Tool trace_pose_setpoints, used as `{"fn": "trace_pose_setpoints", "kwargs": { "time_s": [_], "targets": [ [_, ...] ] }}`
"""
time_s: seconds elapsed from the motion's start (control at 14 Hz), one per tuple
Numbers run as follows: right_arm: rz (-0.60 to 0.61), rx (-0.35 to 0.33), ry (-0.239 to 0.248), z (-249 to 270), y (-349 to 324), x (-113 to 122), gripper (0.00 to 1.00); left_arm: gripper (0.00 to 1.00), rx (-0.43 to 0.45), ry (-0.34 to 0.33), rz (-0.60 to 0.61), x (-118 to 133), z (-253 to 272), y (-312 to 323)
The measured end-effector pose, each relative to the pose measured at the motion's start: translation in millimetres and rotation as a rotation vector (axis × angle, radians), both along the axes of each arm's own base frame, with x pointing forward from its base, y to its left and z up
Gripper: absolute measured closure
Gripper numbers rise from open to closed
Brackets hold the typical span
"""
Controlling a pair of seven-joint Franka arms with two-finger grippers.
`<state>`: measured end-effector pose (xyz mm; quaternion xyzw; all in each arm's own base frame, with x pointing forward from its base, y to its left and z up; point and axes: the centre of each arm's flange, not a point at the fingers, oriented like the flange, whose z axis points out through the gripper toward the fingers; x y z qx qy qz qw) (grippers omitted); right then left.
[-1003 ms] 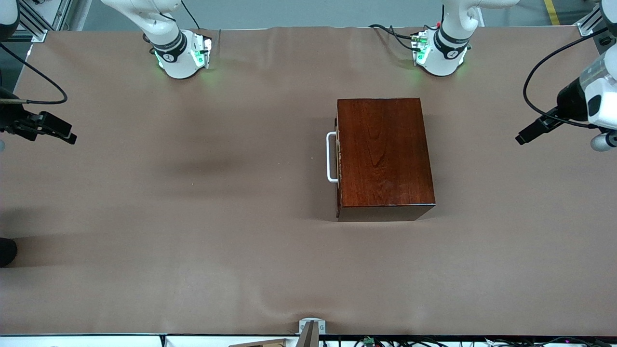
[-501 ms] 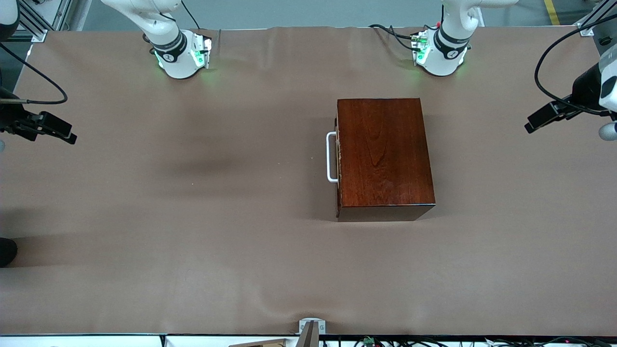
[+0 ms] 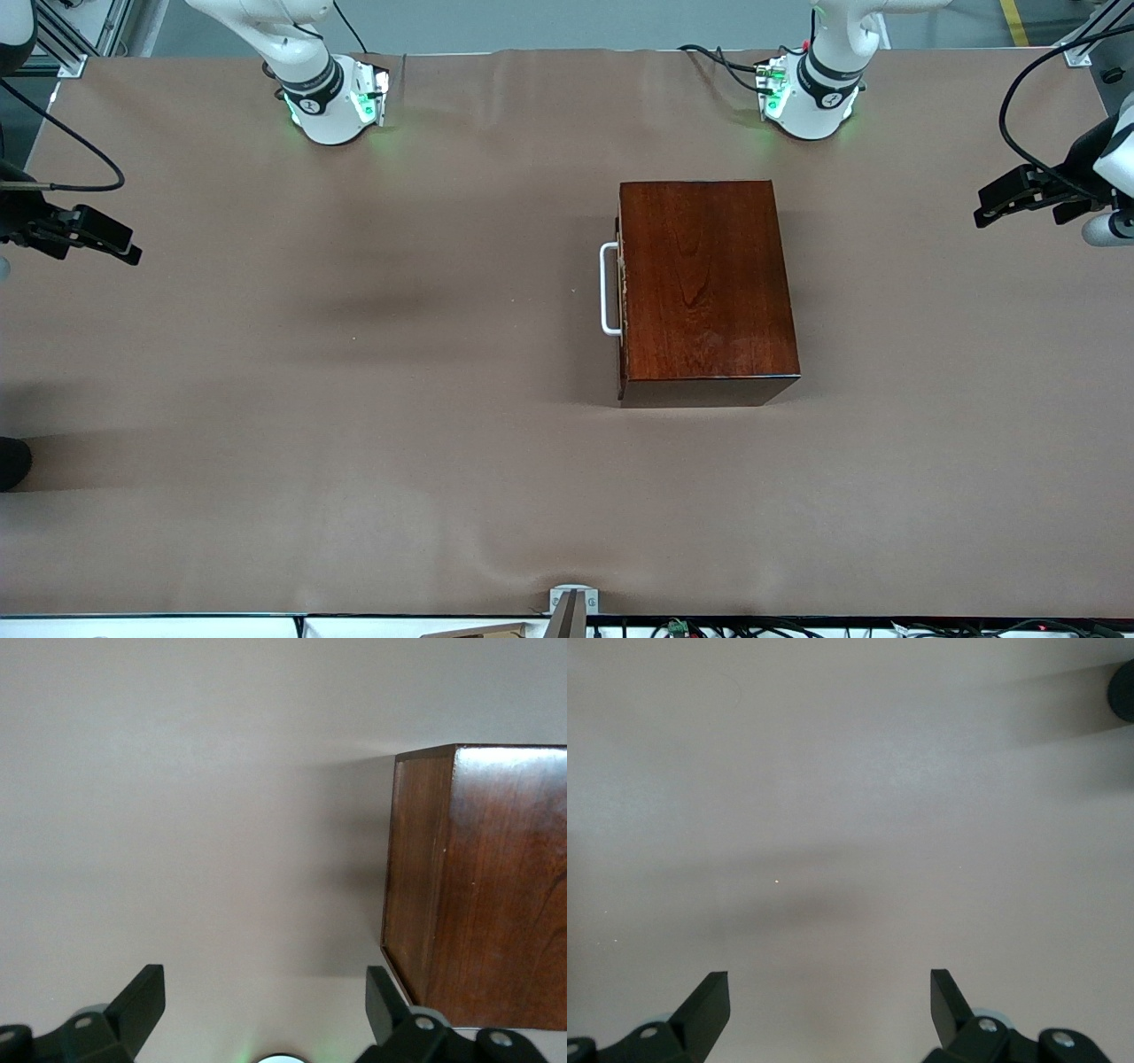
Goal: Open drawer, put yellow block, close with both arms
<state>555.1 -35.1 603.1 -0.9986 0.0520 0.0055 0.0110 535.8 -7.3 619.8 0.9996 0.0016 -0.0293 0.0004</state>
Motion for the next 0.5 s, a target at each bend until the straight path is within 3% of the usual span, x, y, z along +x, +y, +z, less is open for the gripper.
{"fn": "trace_pose_setpoints", "kwargs": {
  "time_s": [0.5],
  "targets": [
    [0.002, 0.000, 0.000, 0.0, 1.0, 0.1, 0.00, 0.00, 0.002, -0.027, -0.062, 0.2, 12.4, -25.0]
  ]
}}
